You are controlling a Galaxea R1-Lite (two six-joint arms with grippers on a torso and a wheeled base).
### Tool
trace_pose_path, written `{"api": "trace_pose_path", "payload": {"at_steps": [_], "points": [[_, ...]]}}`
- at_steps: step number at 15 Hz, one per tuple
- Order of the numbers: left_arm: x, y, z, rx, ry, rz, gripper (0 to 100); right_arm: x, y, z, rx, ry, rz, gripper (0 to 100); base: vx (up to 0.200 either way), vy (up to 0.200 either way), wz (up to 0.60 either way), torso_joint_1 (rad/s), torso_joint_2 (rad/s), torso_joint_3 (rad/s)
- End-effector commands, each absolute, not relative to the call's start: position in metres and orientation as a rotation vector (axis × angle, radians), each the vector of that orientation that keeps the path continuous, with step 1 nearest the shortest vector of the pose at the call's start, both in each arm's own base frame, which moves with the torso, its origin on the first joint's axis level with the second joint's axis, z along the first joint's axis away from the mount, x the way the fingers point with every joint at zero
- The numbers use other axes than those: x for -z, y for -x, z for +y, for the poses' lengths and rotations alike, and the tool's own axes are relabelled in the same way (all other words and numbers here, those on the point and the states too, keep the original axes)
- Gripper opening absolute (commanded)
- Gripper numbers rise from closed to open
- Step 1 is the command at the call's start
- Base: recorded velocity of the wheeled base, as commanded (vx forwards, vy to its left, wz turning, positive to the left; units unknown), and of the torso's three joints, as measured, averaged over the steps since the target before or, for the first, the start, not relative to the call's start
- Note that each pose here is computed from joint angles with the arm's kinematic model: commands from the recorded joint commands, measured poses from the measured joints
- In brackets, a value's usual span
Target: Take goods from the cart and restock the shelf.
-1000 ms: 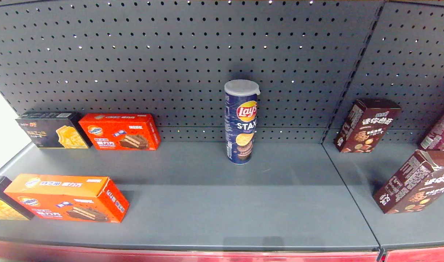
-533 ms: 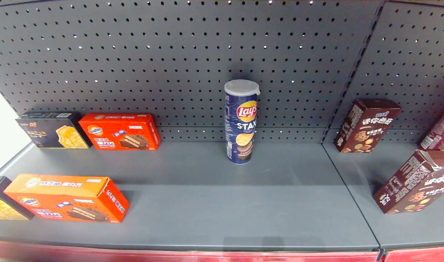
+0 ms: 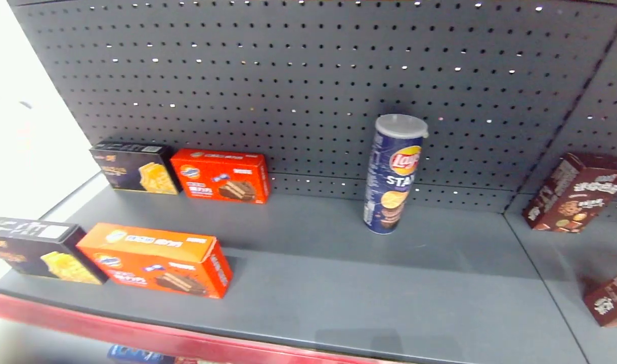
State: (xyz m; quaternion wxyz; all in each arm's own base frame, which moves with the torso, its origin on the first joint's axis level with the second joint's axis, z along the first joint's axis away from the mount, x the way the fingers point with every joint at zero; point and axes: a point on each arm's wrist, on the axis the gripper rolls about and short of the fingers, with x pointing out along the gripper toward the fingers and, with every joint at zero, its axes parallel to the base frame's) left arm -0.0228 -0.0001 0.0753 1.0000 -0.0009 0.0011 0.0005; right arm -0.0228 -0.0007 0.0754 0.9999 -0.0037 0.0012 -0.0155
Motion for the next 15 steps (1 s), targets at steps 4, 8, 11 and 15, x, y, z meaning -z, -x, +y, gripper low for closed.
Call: {"api": "trace_pose_path", "payload": {"at_steps": [4,8,11,15], "points": [[-0.0754,0.0227,-0.0001,-0.002,0.002,0.003,100,-0.0756,0.0229,-0.0008,0.031,0.008,0.002,100,0.0,0.0,0.6,0.002,0.0,0.001],[-0.0754,0.0227,-0.0001,-0.002,0.002,0.003,100,-0.0756,0.0229,-0.0008,0.031,0.008,0.002,100,0.0,0.0,0.6,0.001,0.0,0.002],[-0.0754,0.0227,-0.0001,-0.002,0.003,0.003,100,-0.0752,0.0228,-0.0008,0.031,0.008,0.003,100,0.0,0.0,0.6,0.001,0.0,0.004],[-0.0752,0.0227,-0.0001,0.0,0.0,0.005,100,-0.0756,0.0229,-0.0008,0.031,0.006,0.002,100,0.0,0.0,0.3,0.0,0.0,0.002]]}}
